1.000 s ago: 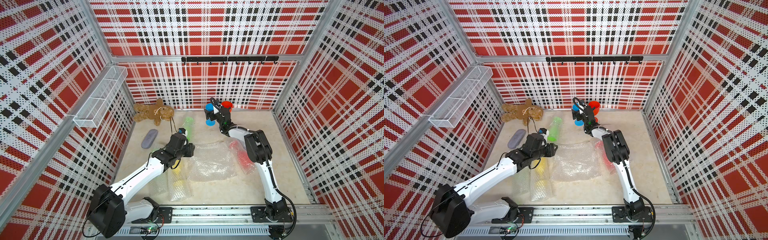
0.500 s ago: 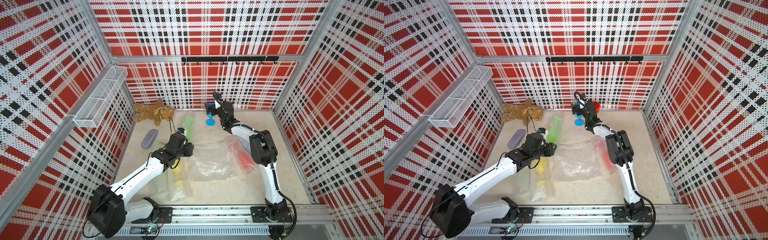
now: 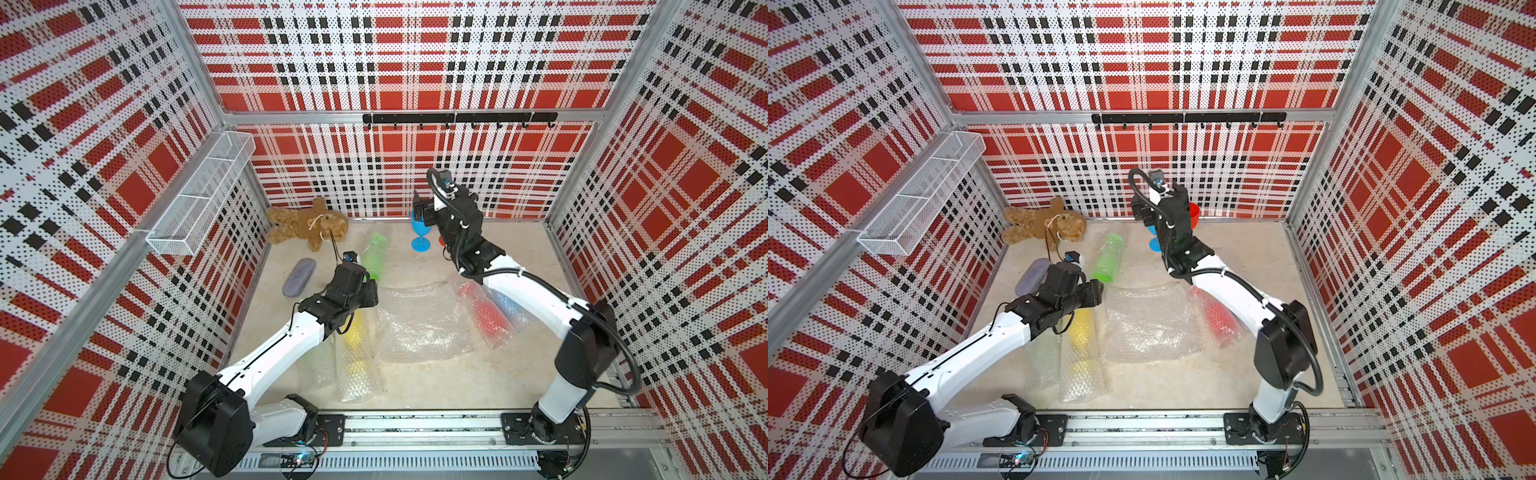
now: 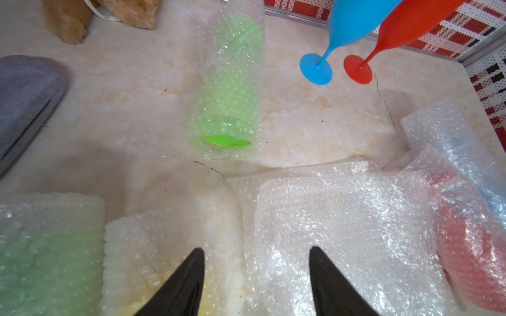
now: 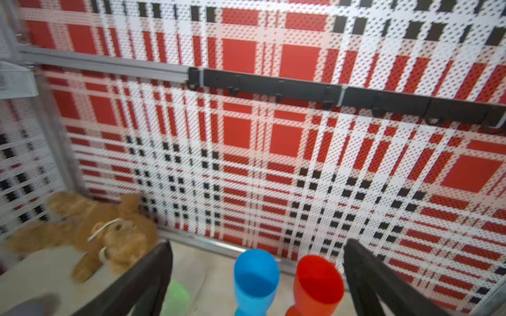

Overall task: Unpack wine glasses from bubble wrap
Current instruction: Place the wine glass at the center of the board, then pick up the bubble wrap from the center of the board.

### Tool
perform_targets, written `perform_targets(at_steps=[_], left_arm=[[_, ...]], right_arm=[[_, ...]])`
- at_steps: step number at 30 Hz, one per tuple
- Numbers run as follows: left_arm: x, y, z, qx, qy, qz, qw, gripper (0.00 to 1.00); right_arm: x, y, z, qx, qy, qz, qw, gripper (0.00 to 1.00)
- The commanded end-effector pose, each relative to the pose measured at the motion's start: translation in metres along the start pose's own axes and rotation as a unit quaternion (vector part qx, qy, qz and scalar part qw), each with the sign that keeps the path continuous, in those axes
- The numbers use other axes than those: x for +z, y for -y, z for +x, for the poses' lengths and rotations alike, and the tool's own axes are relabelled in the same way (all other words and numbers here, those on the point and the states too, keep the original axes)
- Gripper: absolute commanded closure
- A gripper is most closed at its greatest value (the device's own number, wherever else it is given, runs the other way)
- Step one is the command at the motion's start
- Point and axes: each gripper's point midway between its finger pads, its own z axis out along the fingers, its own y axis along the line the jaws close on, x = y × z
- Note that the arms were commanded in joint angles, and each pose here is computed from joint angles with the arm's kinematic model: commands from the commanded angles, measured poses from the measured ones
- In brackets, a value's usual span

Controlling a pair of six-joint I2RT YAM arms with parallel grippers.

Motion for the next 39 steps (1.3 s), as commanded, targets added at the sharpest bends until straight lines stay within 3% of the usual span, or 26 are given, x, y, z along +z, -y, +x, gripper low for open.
perform_targets(at_steps=[1, 2, 4, 8, 14, 22, 30, 32, 33, 39], left_arm=[[-0.009, -0.009, -0.024, -0.041, 0.021, -0.005, 0.999, 0.34], [-0.009, -0.013, -0.025, -0.051, 0.019, 0.000, 0.998, 0.34], [-0.009, -0.018, -0.027, -0.069, 0.017, 0.003, 0.997, 0.34], [-0.012, -0.029, -0.024, -0.077, 0.007, -0.020, 0.997, 0.32], [0.006, -0.043, -0.029, -0.056, -0.018, -0.068, 0.996, 0.22], [0.007, -0.066, 0.024, -0.106, -0.100, -0.111, 0.983, 0.19], [0.008, -0.052, 0.084, -0.051, -0.175, -0.162, 0.970, 0.17], [0.009, -0.057, 0.091, -0.049, -0.179, -0.178, 0.966, 0.14], [0.009, -0.064, 0.093, -0.051, -0.180, -0.191, 0.964, 0.02], [0.005, -0.078, 0.093, -0.088, -0.178, -0.187, 0.962, 0.02]], right_arm=[[-0.045, 0.029, 0.045, 0.035, -0.082, 0.022, 0.996, 0.00], [-0.061, 0.018, 0.046, 0.068, -0.069, -0.049, 0.994, 0.00], [-0.082, 0.007, 0.050, 0.117, -0.064, -0.126, 0.983, 0.00], [-0.096, -0.005, 0.091, 0.126, -0.188, -0.153, 0.962, 0.00], [-0.129, -0.027, 0.138, 0.156, -0.255, -0.216, 0.929, 0.00], [-0.149, -0.024, 0.176, 0.165, -0.309, -0.201, 0.915, 0.00], [-0.167, -0.028, 0.193, 0.192, -0.322, -0.221, 0.900, 0.00], [-0.168, -0.029, 0.194, 0.198, -0.320, -0.225, 0.899, 0.00], [-0.169, -0.030, 0.195, 0.201, -0.320, -0.227, 0.897, 0.00], [-0.169, -0.036, 0.205, 0.209, -0.328, -0.231, 0.892, 0.00]])
